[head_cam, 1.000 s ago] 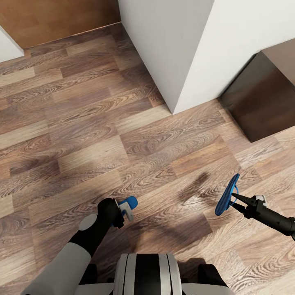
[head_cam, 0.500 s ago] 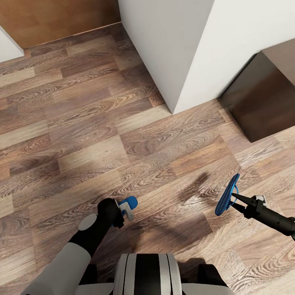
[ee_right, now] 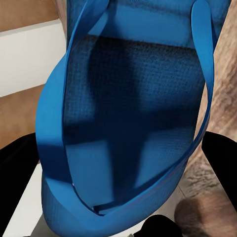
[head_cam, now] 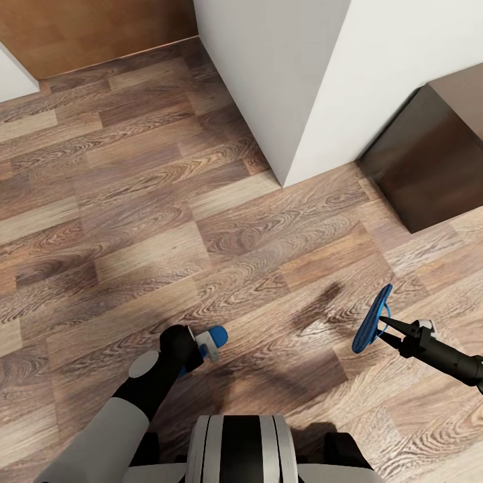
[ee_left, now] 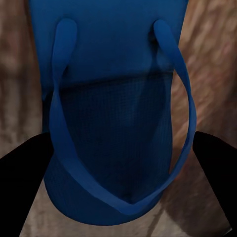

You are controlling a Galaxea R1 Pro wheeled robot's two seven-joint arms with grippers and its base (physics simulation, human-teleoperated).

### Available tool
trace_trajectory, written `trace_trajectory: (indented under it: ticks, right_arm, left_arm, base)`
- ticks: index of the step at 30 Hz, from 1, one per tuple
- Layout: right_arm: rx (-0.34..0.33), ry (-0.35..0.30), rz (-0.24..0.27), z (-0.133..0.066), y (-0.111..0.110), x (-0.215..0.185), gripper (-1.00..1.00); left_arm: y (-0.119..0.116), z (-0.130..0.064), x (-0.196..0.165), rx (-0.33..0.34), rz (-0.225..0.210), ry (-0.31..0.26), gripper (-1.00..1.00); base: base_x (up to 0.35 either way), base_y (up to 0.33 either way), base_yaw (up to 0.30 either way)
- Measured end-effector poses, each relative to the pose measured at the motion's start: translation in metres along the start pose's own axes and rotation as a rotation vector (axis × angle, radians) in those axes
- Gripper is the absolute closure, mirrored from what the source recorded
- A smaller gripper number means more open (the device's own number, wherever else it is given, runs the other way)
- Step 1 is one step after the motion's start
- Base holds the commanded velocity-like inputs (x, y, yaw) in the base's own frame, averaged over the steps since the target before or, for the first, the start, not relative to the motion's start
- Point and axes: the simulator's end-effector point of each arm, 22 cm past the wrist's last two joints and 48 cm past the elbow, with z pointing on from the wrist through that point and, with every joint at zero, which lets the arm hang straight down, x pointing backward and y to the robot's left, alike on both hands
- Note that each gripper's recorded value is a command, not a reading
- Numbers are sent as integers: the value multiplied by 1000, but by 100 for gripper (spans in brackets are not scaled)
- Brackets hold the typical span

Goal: In the bedroom, move the book from the bed onto either nightstand, and place the two sandals side by side next to the bed.

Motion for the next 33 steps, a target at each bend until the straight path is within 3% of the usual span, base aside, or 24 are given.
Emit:
trace_trajectory:
  ticks: [12,33]
  right_arm:
    - [0,0,0,0,0,0,100]
    - [-51,-16,-67,-4,47,-9,100]
  left_arm:
    - [-1,0,0,1,1,1,100]
    - [23,-45,-13,-74,-2,-45,100]
  base:
    - [0,0,0]
    - [0,0,0]
